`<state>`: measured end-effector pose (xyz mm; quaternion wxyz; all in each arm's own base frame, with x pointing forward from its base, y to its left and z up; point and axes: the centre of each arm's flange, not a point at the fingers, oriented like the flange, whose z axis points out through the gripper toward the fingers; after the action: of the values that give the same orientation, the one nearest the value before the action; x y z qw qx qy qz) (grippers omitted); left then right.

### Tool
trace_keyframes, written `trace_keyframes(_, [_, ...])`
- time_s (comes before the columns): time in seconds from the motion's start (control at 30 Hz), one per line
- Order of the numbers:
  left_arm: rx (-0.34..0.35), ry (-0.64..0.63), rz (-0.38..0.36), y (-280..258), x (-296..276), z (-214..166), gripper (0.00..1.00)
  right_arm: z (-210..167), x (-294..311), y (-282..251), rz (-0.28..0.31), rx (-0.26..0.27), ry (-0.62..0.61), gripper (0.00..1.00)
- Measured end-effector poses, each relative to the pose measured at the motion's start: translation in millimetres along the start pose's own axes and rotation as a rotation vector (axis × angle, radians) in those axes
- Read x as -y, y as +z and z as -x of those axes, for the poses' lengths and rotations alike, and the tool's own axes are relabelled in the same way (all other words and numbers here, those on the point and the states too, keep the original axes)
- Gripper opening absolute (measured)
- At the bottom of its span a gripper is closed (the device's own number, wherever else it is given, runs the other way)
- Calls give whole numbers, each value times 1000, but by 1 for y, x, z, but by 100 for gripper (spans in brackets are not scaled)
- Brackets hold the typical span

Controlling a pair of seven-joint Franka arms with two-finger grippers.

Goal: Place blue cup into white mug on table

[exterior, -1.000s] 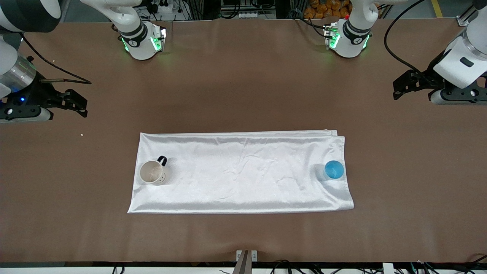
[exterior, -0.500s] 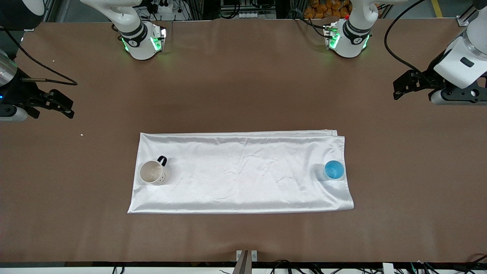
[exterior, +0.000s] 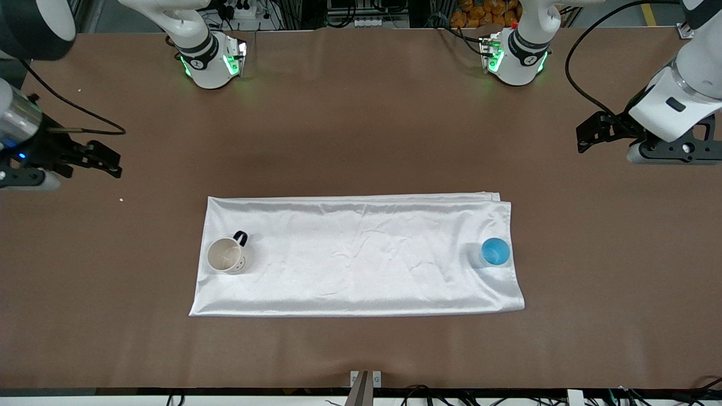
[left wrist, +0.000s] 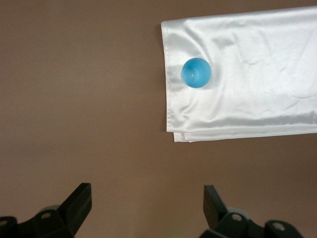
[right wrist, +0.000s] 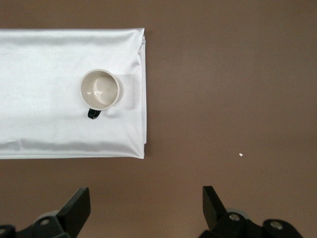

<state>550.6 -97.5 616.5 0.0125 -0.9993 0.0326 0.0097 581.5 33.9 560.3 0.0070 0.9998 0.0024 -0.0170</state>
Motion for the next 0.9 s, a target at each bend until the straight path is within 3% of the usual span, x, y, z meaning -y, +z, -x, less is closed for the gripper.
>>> trace_keyframes(0.13, [-2,0,0,0,0,0,100,-15,17,49,-30,35,-14,100])
trace_keyframes(0.33, [-19,1,2,4,-2,-7,100,-27,51,145,-50,0,-13,100])
trace_keyframes(0.57, [-17,16,4,28,-12,-25,100,-5,98,244,-52,-7,47,100])
trace_keyframes(0.7, [-8,30,5,48,-22,-37,100,2,120,275,-51,7,81,100])
trace_keyframes(0.9, [2,44,7,78,-33,-53,100,1,140,307,-61,-15,106,100])
